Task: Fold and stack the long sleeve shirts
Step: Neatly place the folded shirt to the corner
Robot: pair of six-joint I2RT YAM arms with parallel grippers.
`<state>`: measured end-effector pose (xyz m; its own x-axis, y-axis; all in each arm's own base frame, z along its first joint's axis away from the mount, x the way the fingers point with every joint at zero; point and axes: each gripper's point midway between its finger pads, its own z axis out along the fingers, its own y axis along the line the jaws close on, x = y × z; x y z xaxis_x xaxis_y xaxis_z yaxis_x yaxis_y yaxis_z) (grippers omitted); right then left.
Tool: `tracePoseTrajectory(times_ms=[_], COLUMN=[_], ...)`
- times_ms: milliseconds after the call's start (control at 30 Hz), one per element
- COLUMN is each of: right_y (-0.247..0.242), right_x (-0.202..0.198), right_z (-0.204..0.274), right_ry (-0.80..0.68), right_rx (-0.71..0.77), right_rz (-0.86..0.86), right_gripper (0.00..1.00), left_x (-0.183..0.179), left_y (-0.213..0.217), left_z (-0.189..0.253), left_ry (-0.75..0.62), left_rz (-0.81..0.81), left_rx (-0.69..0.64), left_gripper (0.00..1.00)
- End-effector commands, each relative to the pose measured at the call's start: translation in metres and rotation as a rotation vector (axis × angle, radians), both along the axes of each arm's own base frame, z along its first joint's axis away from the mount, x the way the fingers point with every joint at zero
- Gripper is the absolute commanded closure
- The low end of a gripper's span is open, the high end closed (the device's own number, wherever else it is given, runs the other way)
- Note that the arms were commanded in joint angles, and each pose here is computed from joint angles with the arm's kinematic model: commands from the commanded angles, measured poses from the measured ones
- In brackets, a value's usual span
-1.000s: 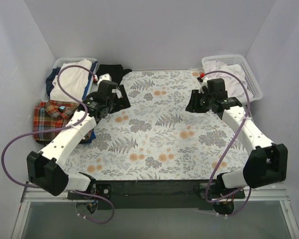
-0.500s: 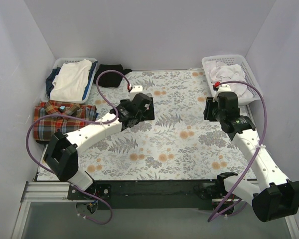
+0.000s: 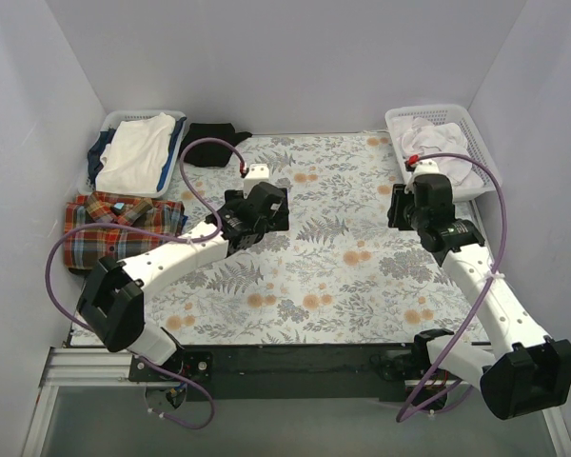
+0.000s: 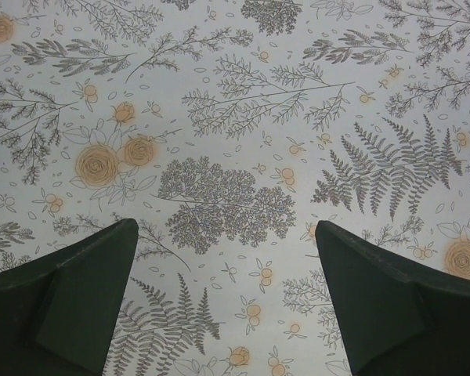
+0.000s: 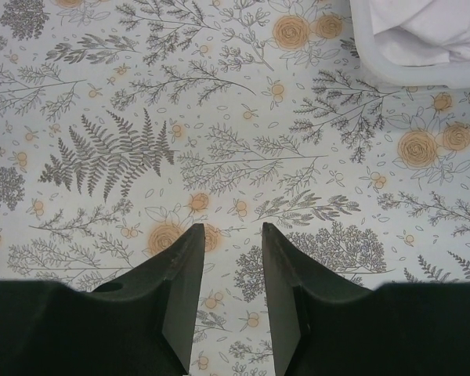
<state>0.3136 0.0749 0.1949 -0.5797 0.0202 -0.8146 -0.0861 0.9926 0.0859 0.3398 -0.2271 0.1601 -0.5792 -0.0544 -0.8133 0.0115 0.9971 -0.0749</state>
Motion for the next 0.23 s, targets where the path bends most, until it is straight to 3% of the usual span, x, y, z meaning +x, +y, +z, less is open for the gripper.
tracePoseTrajectory(times_ms=[0,200], right_y=[0.0035,0.0051], right_x=[0.0116,0.014], right_z=[0.0073,0.0032], right_ry=[-0.043,-0.035], right_rx=[0.013,0.018], right_rz=[0.0,0.001], right_gripper=[0.57,0.57], left_x=[-0.0001,-0.0017], left_y=[0.0077,0.0088], left_z=[0.0319,0.0349], left_ry=[-0.098,-0.11], left_rz=[-0.002,-0.018], left_rx=[-0.04,-0.034], left_gripper=[0.02,0.02])
